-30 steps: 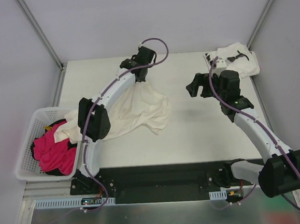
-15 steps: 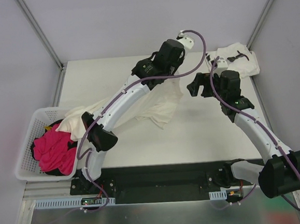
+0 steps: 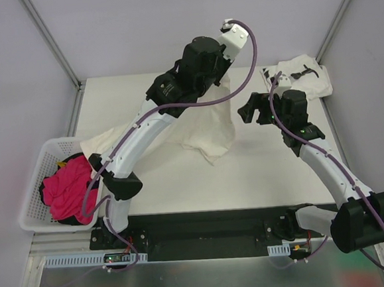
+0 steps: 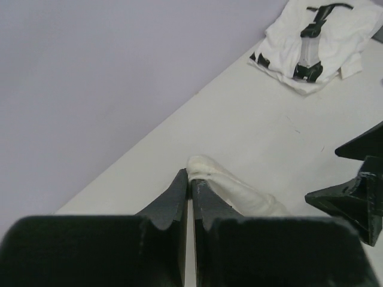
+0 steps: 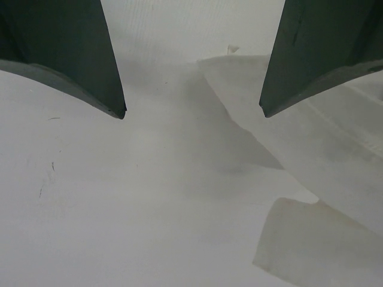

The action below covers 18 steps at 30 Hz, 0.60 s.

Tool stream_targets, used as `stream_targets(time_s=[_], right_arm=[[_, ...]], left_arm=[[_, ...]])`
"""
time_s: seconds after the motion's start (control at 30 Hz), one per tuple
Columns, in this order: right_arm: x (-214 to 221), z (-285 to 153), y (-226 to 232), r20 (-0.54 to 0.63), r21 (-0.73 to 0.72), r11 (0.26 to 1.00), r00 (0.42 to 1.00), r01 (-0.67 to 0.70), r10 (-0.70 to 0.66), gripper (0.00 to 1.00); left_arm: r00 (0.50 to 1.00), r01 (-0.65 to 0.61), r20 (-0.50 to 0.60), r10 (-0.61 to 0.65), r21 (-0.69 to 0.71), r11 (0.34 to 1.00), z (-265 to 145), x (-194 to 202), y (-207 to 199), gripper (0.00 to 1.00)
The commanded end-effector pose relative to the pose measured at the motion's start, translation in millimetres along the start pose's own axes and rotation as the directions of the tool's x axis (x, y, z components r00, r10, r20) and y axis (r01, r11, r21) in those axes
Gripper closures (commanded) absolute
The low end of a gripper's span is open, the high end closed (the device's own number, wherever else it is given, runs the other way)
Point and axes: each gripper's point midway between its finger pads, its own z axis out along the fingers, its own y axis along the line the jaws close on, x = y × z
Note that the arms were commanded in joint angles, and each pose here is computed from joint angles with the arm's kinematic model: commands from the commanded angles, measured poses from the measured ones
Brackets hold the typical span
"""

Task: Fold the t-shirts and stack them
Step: Move the tshirt to the center of the board

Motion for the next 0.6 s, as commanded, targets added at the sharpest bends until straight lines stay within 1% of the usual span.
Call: stream_targets(time_s=[0.0, 0.07, 0.1, 0.17, 0.2, 0.23, 0.27, 0.3, 0.4, 0.5, 0.57], right_arm=[[-11.3, 5.0, 7.7, 0.034, -0.046, 0.999, 0.999, -0.017, 0.018, 0.02], [-6.8, 9.5, 8.4, 0.016, -0.057, 0.998, 1.000, -0.025, 0.025, 0.02], [-5.9, 11.8, 9.4, 0.010, -0.065, 0.997, 0.999, -0.030, 0.031, 0.02], [-1.4, 16.7, 11.4, -0.014, -0.080, 0.996, 0.999, -0.043, 0.042, 0.01], [-1.0, 18.2, 12.4, -0.015, -0.087, 0.995, 0.999, -0.046, 0.045, 0.01], [-1.0, 19.0, 14.5, -0.019, -0.098, 0.994, 0.998, -0.056, 0.055, 0.01], [0.6, 20.6, 14.2, -0.026, -0.098, 0.993, 0.998, -0.060, 0.058, 0.01], [0.4, 21.4, 14.1, -0.025, -0.100, 0.993, 0.998, -0.063, 0.061, 0.01], [0.6, 21.8, 15.7, -0.025, -0.108, 0.992, 0.998, -0.063, 0.061, 0.01], [1.3, 24.3, 16.3, -0.028, -0.115, 0.991, 0.998, -0.065, 0.062, 0.01], [2.2, 25.4, 17.7, -0.034, -0.125, 0.990, 0.997, -0.069, 0.065, 0.01]], left_arm=[[0.945, 0.060, 0.324, -0.033, -0.075, 0.995, -94.1, -102.5, 49.9, 1.00], [0.935, 0.058, 0.353, -0.024, -0.086, 0.995, -110.2, -110.8, 57.4, 1.00], [0.925, 0.068, 0.379, -0.031, -0.086, 0.994, -125.9, -117.5, 64.5, 1.00], [0.916, 0.062, 0.399, -0.038, -0.047, 0.997, -139.0, -120.9, 60.1, 1.00], [0.898, 0.061, 0.437, -0.051, -0.009, 0.998, -156.4, -128.4, 61.1, 1.00], [0.891, 0.065, 0.449, -0.064, 0.013, 0.998, -162.9, -129.7, 60.2, 1.00], [0.896, 0.051, 0.441, -0.059, 0.030, 0.998, -161.4, -124.6, 55.2, 1.00], [0.884, 0.055, 0.462, -0.065, 0.037, 0.998, -173.9, -127.9, 59.8, 1.00], [0.863, 0.048, 0.501, -0.069, 0.054, 0.997, -188.9, -135.4, 63.2, 1.00], [0.818, 0.054, 0.567, -0.096, 0.092, 0.994, -210.6, -154.6, 67.5, 1.00], [0.777, 0.064, 0.619, -0.114, 0.103, 0.993, -229.7, -169.2, 75.3, 1.00]])
